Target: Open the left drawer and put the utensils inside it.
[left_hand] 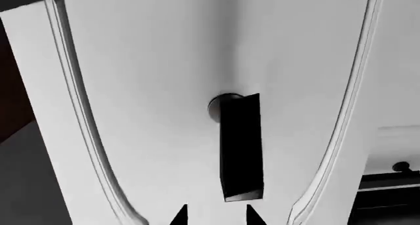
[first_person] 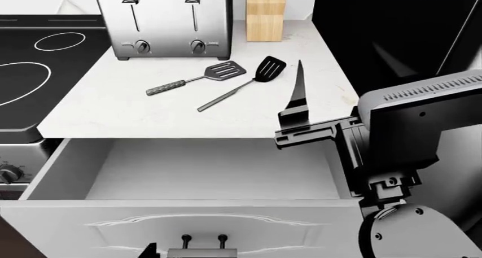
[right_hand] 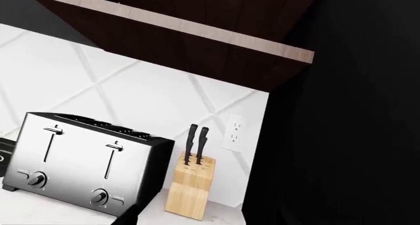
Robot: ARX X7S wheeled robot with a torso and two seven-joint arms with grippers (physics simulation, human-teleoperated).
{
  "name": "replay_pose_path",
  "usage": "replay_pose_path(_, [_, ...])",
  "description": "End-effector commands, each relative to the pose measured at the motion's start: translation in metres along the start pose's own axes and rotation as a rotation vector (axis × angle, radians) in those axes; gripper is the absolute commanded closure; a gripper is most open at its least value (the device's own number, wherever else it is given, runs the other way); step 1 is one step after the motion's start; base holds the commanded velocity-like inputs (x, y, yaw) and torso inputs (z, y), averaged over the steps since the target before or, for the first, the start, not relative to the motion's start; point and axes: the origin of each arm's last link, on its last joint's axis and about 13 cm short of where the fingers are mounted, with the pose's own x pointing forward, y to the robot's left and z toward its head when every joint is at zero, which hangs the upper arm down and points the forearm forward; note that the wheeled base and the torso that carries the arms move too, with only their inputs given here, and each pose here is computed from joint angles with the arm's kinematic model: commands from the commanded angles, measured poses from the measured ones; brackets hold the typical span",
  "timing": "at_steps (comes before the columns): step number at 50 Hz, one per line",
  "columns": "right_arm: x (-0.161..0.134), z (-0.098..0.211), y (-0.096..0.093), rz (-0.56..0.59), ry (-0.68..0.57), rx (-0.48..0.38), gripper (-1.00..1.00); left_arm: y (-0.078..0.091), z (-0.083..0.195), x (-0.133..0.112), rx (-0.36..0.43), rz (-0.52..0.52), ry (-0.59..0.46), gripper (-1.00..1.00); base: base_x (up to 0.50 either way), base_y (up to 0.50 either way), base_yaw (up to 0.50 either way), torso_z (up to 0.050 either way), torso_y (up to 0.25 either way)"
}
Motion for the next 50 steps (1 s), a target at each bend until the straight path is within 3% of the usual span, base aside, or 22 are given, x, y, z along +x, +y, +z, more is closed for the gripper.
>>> replay_pose_path(1, [0.0,-0.001,0.002,0.009,0.001,0.001,-1.0,0.007,-0.028,-0.014,0.117,0.161,0.106,-1.0,0.0,0.0,0.0,0.0,0.0])
replay_pose_path(19, [-0.001,-0.001,0.003,0.008,0.002,0.002,-1.0,0.011,-0.03,-0.031,0.157,0.155,0.09,-1.0,0.0,0.0,0.0,0.0,0.0])
replay_pose_path(35, [0.001,0.005,0.002,0.013,-0.008,-0.005,-1.0,0.068,-0.032,-0.034,0.11,0.566,0.101,-1.0,0.0,0.0,0.0,0.0,0.0])
replay_pose_path(50, [0.002,0.006,0.002,0.015,-0.011,-0.01,-1.0,0.106,-0.035,-0.042,0.105,0.814,0.092,-1.0,0.0,0.0,0.0,0.0,0.0])
